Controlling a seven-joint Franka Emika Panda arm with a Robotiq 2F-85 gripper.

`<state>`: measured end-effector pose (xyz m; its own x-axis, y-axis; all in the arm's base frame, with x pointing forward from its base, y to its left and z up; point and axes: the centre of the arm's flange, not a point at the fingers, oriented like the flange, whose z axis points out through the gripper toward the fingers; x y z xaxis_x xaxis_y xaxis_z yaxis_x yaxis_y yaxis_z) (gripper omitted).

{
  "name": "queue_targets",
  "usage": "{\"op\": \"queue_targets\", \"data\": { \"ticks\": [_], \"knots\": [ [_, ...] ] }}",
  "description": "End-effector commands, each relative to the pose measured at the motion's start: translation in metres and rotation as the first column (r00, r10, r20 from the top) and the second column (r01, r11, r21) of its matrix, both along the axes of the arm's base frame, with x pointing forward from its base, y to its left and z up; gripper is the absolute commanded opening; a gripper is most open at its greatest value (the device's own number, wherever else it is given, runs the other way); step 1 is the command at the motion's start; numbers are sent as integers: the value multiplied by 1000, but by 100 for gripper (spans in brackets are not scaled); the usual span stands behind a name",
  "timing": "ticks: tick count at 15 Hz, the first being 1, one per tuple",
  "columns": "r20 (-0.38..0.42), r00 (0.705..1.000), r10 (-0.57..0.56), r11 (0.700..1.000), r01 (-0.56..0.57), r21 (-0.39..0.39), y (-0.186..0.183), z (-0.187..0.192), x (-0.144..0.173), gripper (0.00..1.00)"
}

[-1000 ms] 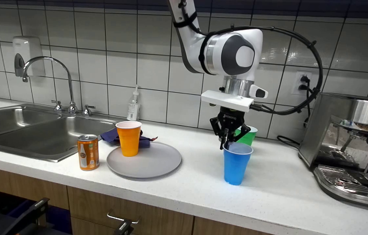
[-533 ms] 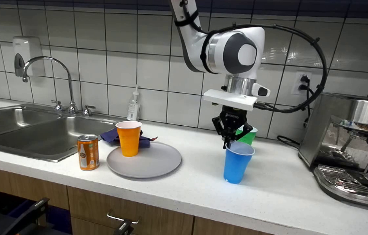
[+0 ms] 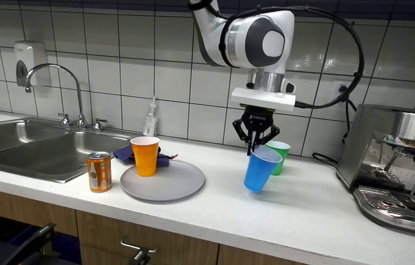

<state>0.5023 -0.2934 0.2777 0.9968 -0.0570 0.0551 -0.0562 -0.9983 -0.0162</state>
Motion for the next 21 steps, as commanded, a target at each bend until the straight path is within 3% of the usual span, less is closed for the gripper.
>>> {"op": "queue_targets", "data": {
  "ticks": [1, 8, 21],
  "knots": [
    [27, 988, 150, 989, -150, 0, 20, 21, -29, 1],
    [48, 935, 351, 936, -351, -5, 52, 30, -60, 1],
    [61, 775, 628, 778, -628, -21, 137, 21, -79, 1]
  ]
}}
